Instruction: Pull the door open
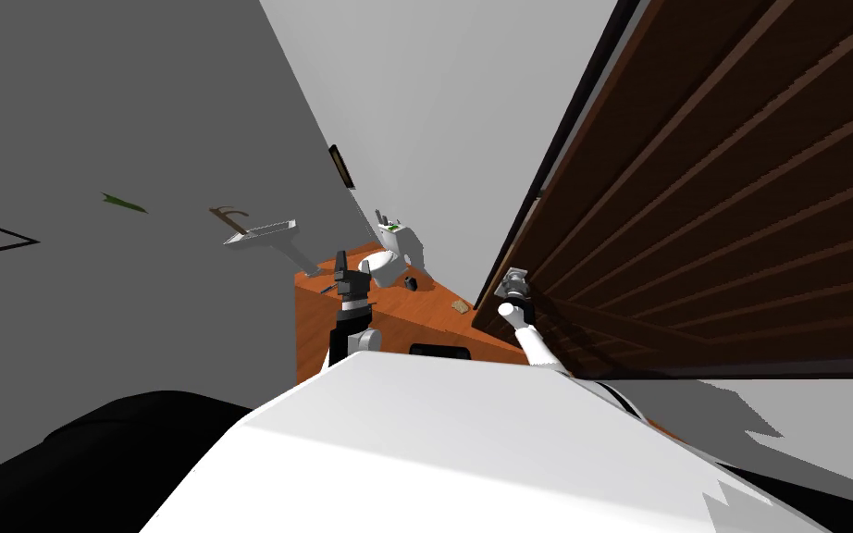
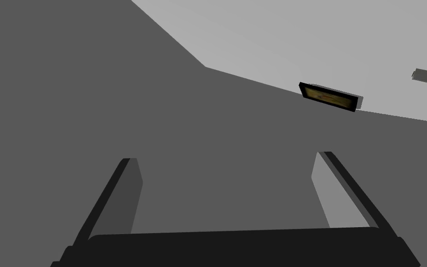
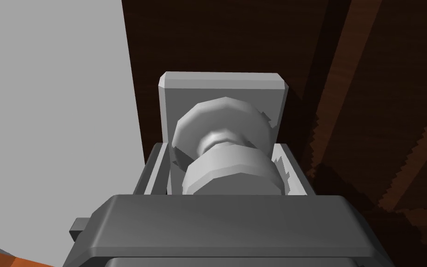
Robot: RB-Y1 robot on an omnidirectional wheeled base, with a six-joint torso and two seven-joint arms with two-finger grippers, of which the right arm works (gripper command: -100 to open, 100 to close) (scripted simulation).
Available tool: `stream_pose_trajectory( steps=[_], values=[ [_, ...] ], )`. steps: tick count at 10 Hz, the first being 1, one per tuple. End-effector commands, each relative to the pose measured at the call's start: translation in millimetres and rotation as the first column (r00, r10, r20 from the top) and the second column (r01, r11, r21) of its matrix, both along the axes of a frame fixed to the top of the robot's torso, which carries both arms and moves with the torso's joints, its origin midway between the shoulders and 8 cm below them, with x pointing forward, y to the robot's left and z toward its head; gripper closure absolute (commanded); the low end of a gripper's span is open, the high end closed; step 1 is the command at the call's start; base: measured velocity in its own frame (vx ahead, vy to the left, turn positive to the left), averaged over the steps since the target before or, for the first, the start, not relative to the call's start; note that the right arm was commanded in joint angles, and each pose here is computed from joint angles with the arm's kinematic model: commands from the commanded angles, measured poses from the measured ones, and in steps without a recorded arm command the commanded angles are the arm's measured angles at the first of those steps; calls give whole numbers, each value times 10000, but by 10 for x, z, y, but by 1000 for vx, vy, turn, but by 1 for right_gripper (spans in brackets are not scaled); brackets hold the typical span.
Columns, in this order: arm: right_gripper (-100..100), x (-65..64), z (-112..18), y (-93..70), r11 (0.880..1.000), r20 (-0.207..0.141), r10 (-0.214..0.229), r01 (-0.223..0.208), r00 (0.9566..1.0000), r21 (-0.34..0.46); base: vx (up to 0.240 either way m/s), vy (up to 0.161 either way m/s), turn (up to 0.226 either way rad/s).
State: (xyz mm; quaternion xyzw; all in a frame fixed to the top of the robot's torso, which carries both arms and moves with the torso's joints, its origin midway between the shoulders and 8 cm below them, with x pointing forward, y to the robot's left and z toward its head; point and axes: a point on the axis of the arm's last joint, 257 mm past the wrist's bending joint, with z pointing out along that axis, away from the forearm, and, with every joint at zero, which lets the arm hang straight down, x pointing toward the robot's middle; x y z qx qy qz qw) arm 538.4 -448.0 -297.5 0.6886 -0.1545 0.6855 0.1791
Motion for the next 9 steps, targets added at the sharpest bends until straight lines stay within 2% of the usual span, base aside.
stream_pose_trajectory(
  steps=[1, 5, 9],
  values=[
    [100, -1, 9, 3, 9999, 36, 144, -144, 9999, 28, -131, -22, 134],
    [100, -7, 24, 20, 9984, 107, 559, -560, 9984, 121, -236, -58, 173],
    [100, -22, 22, 49, 9945, 132, 1014, -1017, 9948, 248, -208, -43, 159]
  ],
)
